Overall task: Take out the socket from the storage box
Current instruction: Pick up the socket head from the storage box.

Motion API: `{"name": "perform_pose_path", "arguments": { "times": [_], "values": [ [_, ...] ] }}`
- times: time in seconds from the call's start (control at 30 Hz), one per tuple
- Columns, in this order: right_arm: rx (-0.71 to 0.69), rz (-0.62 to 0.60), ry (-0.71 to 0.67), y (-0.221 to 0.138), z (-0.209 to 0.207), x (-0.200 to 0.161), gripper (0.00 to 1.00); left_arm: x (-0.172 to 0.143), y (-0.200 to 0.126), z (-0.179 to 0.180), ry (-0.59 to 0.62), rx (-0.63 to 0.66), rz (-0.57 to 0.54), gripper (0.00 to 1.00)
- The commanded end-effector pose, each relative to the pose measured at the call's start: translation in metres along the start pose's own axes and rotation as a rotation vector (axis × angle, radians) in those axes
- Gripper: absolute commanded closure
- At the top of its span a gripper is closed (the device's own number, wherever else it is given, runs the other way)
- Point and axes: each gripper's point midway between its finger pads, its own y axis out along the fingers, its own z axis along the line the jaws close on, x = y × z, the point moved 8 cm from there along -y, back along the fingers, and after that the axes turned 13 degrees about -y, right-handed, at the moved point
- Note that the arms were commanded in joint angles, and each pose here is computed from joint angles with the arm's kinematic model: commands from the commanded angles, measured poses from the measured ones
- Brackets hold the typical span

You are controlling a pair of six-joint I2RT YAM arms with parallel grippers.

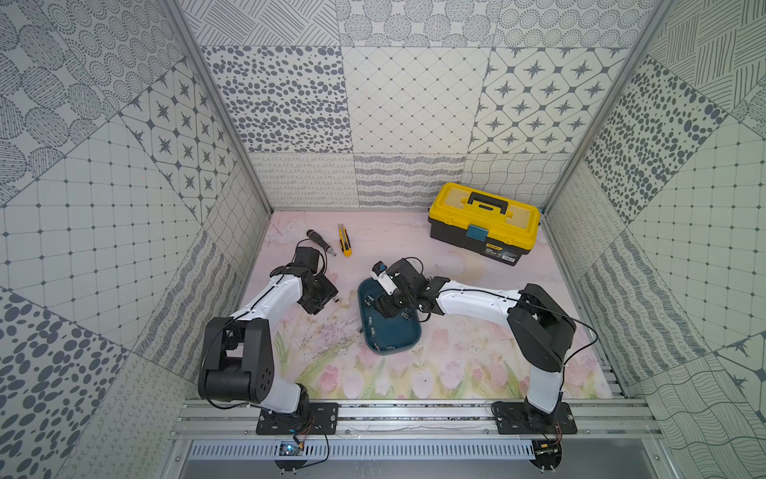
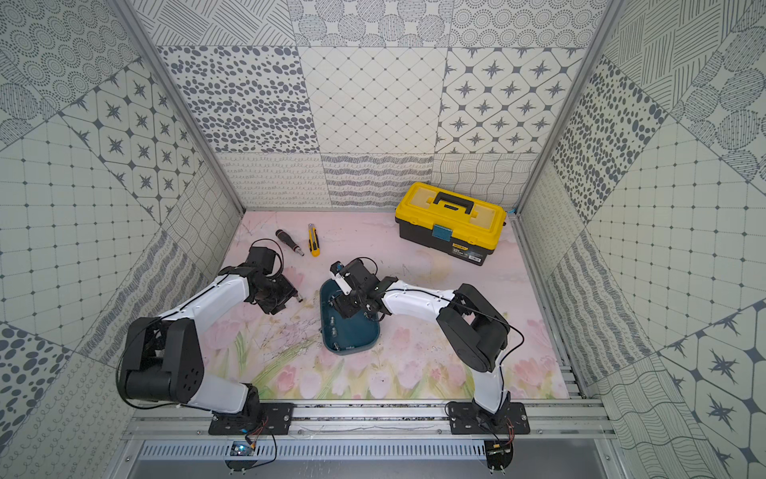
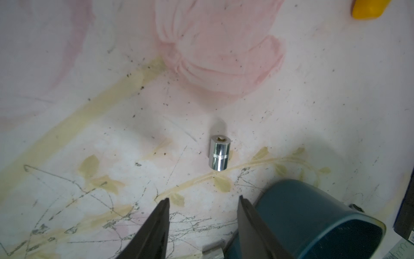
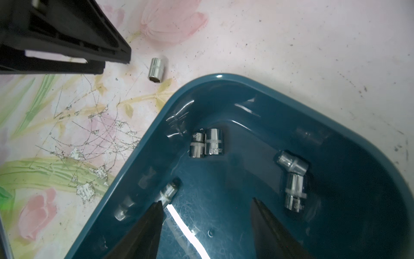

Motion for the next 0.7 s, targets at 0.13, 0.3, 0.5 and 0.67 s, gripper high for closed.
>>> {"name": "perform_pose_path", "arguments": {
  "times": [0.13,0.3,0.5,0.67],
  "values": [
    [-0.002,-0.061,-0.054,0.018,-0.001,0.016,0.34,0.004,0.026,-0.001,-0.039,-0.018,0.030,0.47],
    [0.002,-0.063,-0.068,0.025,-0.001,0.015,0.35,0.006,0.036,-0.002,-0.035,-0.010,0.036,0.47],
    [0.014,-0.066,-0.070,0.033,-0.004,0.013,0.35,0.013,0.040,-0.005,-0.016,0.015,0.004,0.48],
    [0.023,-0.065,-0.064,0.036,-0.006,0.012,0.35,0.021,0.043,-0.008,0.002,0.046,-0.038,0.51]
  ]
}}
